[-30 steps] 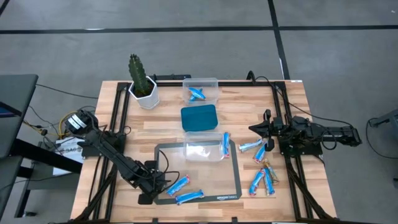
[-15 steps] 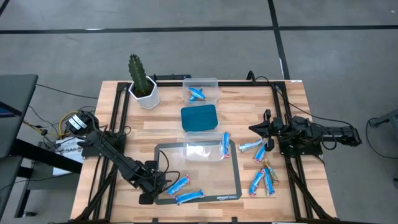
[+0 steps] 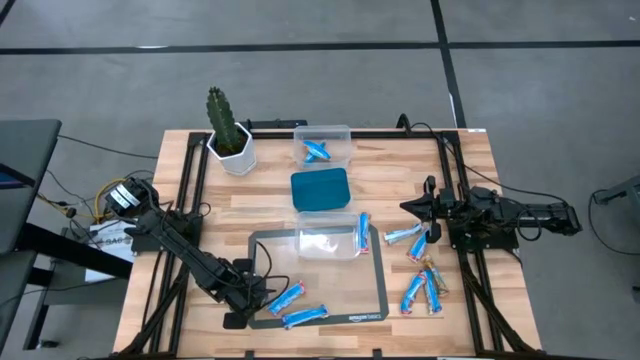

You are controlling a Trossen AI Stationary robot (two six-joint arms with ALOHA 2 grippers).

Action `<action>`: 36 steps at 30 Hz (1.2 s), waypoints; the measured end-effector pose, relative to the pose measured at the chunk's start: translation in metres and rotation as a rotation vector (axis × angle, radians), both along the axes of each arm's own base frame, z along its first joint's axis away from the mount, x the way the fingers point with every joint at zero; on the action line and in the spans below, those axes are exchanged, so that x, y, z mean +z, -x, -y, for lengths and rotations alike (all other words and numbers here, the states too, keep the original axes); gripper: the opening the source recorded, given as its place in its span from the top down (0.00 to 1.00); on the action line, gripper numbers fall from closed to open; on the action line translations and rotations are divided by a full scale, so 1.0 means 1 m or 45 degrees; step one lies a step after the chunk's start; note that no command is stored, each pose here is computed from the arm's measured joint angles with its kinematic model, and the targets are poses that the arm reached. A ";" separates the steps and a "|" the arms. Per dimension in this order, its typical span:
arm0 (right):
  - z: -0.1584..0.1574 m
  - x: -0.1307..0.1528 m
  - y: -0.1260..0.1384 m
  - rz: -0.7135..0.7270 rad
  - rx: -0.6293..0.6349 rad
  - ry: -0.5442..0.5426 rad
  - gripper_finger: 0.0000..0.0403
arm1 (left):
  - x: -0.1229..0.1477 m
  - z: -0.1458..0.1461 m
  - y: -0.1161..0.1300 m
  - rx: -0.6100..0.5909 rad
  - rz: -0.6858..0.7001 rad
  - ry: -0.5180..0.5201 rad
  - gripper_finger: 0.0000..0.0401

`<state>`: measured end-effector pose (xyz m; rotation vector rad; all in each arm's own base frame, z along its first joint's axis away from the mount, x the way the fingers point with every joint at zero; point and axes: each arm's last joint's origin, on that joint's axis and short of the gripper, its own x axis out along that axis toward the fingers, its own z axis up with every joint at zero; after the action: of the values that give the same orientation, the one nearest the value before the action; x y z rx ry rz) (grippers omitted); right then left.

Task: Pick and place Granola Bars by type
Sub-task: Put the left blue granola bar into the blue bin

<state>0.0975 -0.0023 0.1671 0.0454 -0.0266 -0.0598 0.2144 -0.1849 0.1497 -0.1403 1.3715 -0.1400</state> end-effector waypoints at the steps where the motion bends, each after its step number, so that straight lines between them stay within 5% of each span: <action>1: 0.000 0.000 0.000 0.000 0.000 0.000 1.00 | 0.000 0.000 -0.001 0.004 0.008 0.009 0.92; 6: 0.000 0.000 0.000 0.000 0.000 0.000 1.00 | 0.015 -0.006 -0.011 0.062 0.148 0.068 0.92; 15: 0.000 0.000 0.000 0.000 0.000 0.000 1.00 | 0.060 -0.040 -0.020 0.236 0.497 -0.016 0.92; 28: 0.000 0.000 0.000 0.000 0.000 0.000 1.00 | 0.118 -0.139 -0.038 0.517 0.967 -0.412 0.92; 36: 0.000 0.000 0.000 0.000 0.000 0.000 1.00 | 0.133 -0.202 -0.050 0.588 1.095 -0.662 0.92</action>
<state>0.0975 -0.0023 0.1671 0.0454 -0.0267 -0.0600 0.2646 0.0169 0.2828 0.0461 0.4593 0.4968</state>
